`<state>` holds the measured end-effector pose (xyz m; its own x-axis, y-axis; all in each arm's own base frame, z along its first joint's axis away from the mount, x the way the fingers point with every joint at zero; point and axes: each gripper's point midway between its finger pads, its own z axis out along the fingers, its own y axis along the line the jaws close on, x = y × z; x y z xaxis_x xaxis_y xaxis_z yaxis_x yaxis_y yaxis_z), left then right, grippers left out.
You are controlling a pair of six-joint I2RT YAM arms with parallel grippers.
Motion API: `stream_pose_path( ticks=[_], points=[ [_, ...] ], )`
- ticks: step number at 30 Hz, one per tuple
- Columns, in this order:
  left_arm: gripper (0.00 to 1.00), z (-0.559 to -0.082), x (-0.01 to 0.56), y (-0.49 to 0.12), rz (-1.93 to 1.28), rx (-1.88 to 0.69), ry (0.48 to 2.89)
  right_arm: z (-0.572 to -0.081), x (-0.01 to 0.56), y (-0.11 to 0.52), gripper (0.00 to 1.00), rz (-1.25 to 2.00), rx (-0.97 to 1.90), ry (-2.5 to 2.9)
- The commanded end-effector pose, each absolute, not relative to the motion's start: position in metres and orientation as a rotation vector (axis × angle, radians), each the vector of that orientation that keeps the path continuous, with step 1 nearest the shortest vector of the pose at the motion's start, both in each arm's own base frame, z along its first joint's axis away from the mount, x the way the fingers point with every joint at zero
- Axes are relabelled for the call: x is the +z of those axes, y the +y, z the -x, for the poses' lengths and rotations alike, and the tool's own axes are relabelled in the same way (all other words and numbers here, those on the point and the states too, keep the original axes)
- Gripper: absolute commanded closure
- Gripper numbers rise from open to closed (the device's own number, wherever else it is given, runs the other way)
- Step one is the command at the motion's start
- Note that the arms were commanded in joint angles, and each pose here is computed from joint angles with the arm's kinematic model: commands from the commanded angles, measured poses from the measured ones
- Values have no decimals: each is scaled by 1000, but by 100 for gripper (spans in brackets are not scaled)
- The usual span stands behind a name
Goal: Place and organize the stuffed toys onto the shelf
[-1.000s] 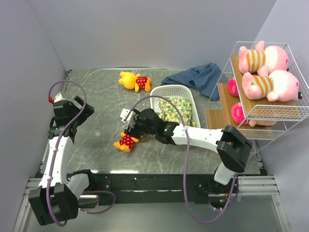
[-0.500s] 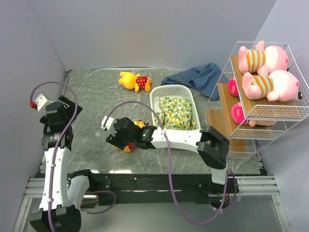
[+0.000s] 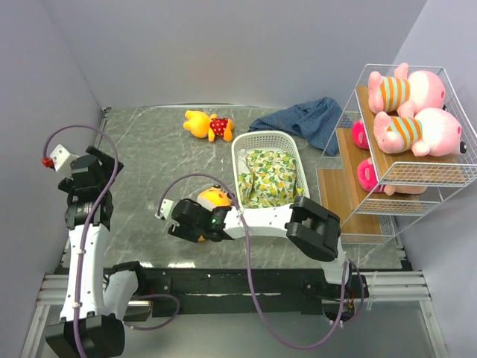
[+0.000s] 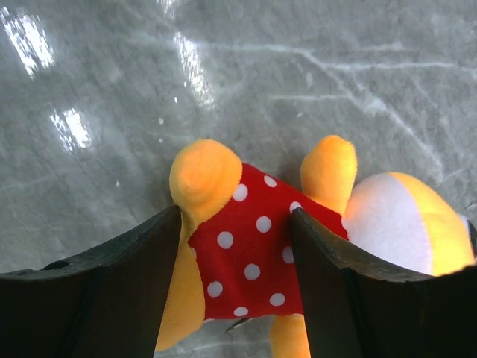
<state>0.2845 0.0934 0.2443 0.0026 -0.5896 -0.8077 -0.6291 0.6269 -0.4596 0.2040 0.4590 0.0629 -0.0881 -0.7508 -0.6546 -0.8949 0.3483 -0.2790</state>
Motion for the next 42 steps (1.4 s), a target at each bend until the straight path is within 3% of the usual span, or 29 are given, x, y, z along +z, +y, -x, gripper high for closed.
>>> stream_pose_path(
  ticks=[1, 10, 13, 14, 17, 20, 34, 42],
  points=[
    [4, -295, 242, 88, 981, 2, 1688, -200, 59, 445, 32, 1471, 195, 1869],
    [4, -301, 235, 85, 972, -8, 1716, -198, 41, 434, 33, 1451, 99, 1870],
    [4, -303, 232, 85, 973, -7, 1732, -199, 42, 434, 47, 1445, 93, 1864],
    [4, -304, 230, 84, 973, -11, 1743, -197, 45, 436, 62, 1446, 100, 1854],
    [3, -307, 228, 77, 947, -47, 1764, -191, 66, 442, 86, 1450, 182, 1820],
    [4, -311, 233, 67, 869, -100, 1777, -184, 102, 447, 100, 1423, 284, 1797],
    [3, -315, 246, 7, 568, -411, 1829, -184, 241, 419, 100, 1259, 385, 1739],
    [4, -304, 237, -11, 483, -489, 1843, -176, 250, 382, 100, 1236, 350, 1876]
  ],
)
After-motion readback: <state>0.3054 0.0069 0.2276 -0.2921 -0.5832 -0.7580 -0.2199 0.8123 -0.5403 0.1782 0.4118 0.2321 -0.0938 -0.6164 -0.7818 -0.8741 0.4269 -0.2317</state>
